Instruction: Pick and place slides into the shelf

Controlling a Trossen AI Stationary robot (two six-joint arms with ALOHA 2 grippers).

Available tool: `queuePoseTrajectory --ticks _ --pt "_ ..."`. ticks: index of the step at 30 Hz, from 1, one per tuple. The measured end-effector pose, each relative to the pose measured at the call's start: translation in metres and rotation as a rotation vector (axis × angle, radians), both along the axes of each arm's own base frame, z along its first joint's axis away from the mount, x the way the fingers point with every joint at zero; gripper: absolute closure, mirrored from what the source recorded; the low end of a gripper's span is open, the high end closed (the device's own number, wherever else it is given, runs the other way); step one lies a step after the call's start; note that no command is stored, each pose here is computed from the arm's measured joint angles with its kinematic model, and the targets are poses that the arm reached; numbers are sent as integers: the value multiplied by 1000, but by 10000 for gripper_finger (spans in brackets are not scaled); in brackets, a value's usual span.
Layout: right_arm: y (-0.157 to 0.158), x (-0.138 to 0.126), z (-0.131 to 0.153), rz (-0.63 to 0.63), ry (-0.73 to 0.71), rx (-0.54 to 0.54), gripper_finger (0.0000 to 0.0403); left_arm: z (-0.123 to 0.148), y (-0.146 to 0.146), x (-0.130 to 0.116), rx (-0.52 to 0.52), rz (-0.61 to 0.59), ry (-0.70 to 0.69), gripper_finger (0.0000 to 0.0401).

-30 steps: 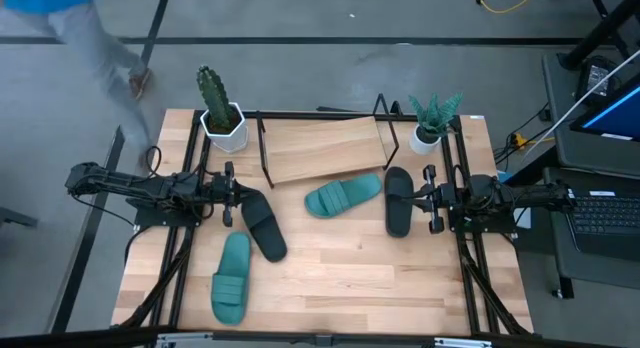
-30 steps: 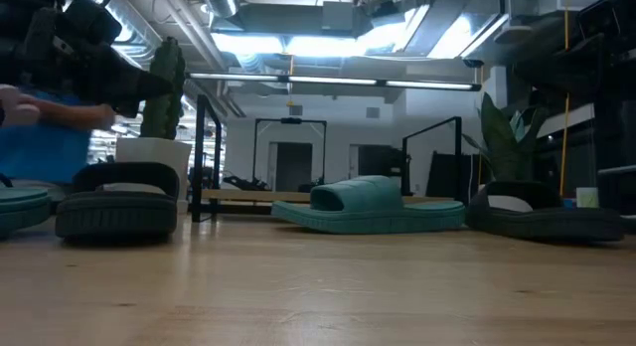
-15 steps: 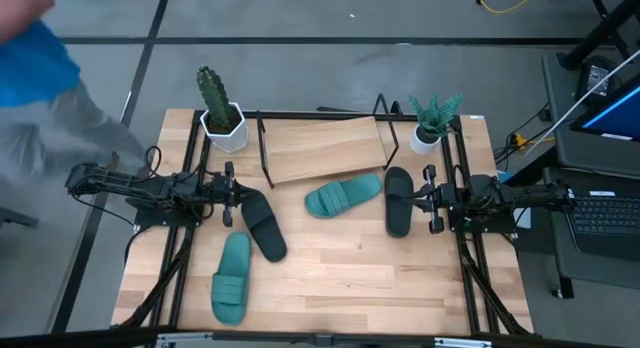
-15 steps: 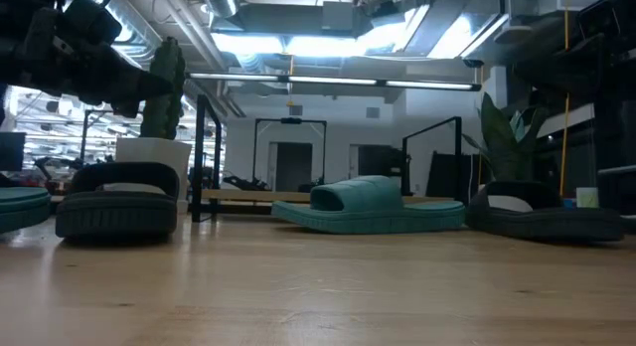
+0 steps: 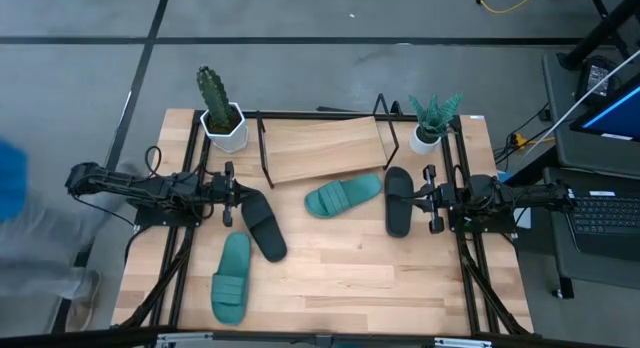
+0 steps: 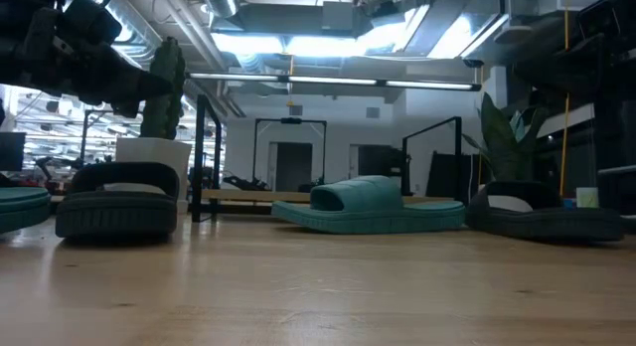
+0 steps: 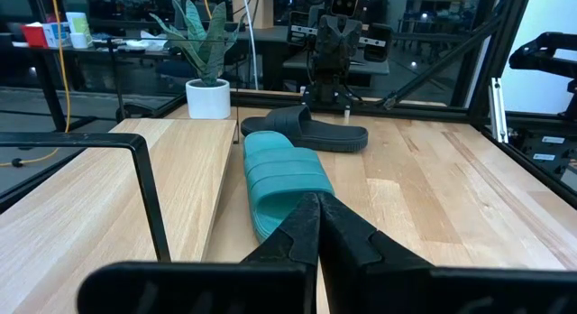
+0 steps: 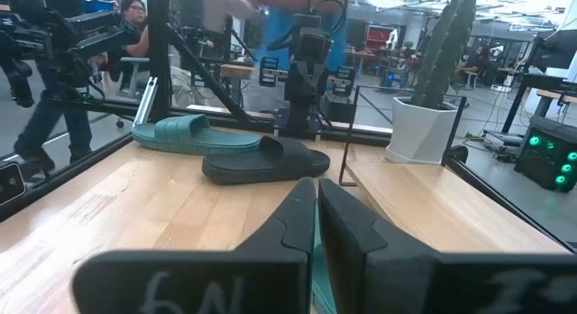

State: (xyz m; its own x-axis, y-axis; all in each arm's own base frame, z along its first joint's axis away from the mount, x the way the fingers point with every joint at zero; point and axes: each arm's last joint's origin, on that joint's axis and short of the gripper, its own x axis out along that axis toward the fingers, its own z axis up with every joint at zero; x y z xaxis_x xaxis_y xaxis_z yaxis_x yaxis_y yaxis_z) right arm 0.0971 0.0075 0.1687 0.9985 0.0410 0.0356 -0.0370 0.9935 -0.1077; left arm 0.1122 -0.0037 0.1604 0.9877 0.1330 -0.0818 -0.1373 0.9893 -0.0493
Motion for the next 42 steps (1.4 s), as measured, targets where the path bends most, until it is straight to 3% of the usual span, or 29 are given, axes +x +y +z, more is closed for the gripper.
queuePoseTrajectory --ticks 27,33,42 --pt "0 0 0 1 0 3 382 0 0 0 0 0 0 401" --pt "0 0 0 6 3 106 382 0 0 0 -25 2 -4 401" --pt "0 0 6 9 -53 106 382 3 0 0 -34 -4 -34 401"
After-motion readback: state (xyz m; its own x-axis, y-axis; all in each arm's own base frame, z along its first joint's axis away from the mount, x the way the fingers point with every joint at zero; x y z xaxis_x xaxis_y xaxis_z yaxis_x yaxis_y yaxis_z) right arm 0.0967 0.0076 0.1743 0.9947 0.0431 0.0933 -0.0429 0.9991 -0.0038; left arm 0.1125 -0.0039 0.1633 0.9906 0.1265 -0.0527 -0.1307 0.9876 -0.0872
